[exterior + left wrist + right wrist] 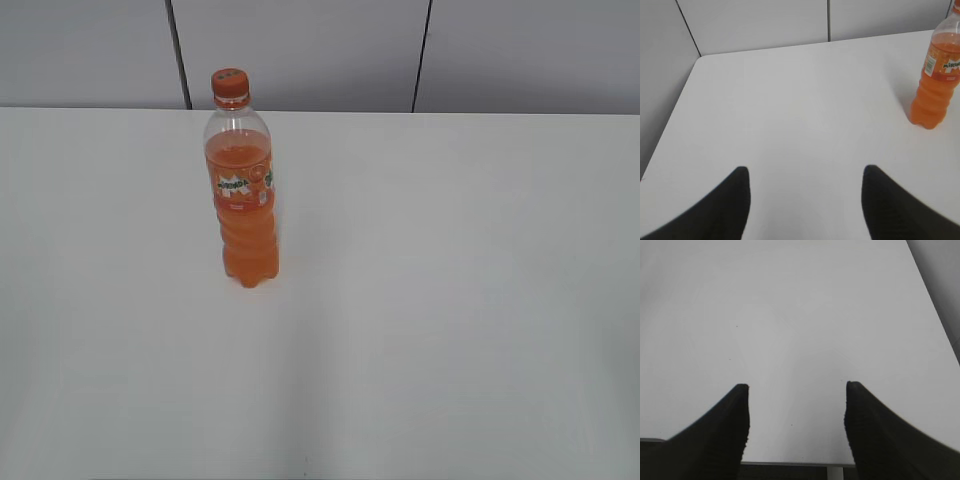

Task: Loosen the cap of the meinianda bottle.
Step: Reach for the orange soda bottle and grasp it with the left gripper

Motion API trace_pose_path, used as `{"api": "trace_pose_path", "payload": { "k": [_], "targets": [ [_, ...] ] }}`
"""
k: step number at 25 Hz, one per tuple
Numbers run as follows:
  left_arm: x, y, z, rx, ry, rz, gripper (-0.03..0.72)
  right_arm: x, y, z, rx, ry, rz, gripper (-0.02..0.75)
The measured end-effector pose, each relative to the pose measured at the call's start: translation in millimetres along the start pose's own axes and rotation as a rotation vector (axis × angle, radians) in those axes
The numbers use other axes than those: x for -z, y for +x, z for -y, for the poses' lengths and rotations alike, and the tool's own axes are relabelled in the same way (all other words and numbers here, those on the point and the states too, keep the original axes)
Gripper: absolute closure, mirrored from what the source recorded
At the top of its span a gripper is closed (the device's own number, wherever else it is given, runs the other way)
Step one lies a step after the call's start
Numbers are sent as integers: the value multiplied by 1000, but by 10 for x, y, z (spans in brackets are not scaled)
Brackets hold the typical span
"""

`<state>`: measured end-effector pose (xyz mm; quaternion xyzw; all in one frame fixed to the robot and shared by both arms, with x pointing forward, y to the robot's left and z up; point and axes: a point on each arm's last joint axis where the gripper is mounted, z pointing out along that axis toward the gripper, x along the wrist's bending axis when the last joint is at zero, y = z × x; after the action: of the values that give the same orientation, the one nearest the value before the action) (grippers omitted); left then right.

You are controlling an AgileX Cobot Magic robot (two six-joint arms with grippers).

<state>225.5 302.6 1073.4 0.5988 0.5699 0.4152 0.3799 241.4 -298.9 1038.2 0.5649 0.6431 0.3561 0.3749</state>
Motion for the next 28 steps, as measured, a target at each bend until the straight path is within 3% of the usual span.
{"api": "trace_pose_path", "payload": {
  "k": [18,28],
  "targets": [
    [3,-3,-10,3,-9,4,252,0,-1,0,0,0,1,283],
    [-157,-4,-351,28,-351,9,252,0,-1,0,0,0,1,283]
  ]
}}
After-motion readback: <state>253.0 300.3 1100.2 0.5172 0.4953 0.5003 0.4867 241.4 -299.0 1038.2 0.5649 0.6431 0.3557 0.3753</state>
